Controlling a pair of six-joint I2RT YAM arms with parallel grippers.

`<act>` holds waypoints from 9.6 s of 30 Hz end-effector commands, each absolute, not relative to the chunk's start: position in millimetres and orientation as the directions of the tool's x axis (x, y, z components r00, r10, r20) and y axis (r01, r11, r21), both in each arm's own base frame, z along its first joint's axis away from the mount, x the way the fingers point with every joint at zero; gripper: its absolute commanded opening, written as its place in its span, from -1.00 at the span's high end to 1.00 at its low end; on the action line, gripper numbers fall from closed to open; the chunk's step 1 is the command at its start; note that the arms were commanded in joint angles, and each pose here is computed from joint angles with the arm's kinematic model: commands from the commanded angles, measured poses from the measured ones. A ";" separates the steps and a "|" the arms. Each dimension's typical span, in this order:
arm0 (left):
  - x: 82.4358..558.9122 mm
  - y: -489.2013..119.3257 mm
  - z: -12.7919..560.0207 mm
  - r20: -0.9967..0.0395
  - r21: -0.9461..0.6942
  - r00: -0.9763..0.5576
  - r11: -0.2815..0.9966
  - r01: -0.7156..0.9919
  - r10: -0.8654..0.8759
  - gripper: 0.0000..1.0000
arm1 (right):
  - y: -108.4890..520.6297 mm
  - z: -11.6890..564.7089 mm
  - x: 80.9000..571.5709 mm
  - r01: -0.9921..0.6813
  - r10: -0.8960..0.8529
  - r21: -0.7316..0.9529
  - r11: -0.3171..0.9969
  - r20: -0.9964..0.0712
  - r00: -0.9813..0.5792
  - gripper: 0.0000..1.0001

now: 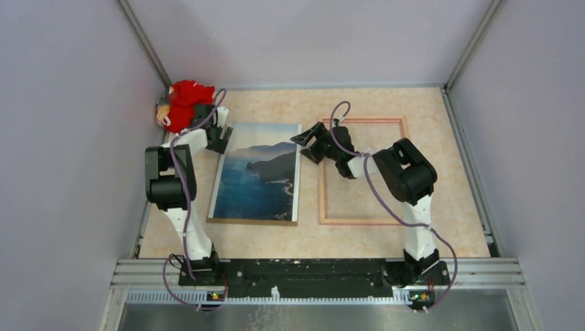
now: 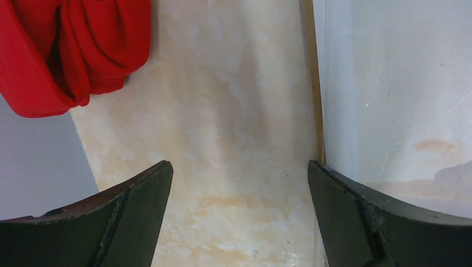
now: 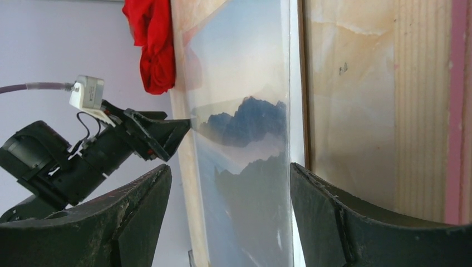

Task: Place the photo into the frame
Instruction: Pick up the photo frame item at the center of the board, then move the photo frame to the center of the board, then place the photo frame item in the photo frame, then adjust the photo frame item on the photo frame.

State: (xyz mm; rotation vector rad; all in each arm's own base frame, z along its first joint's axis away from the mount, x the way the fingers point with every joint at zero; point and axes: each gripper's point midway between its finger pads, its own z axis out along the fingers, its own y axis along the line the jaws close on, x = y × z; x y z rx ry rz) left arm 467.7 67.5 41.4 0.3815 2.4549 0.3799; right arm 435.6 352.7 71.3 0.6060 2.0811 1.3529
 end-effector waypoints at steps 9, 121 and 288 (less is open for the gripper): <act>429.5 49.9 -6.3 -0.414 0.278 -0.838 0.926 0.257 0.356 -0.97 | 376.7 168.9 425.8 -0.227 0.598 0.954 0.197 -0.300 -0.743 -0.52; 413.1 -197.1 187.5 -0.659 -0.078 -0.611 0.769 0.634 0.437 -0.97 | 120.4 336.9 345.7 -0.126 0.471 0.657 0.744 -0.648 -0.599 1.00; 364.4 -140.0 84.5 -0.477 -0.023 -0.643 0.722 0.691 0.599 -0.97 | 118.4 123.5 343.6 -0.103 0.145 0.465 0.879 -0.469 -0.871 1.00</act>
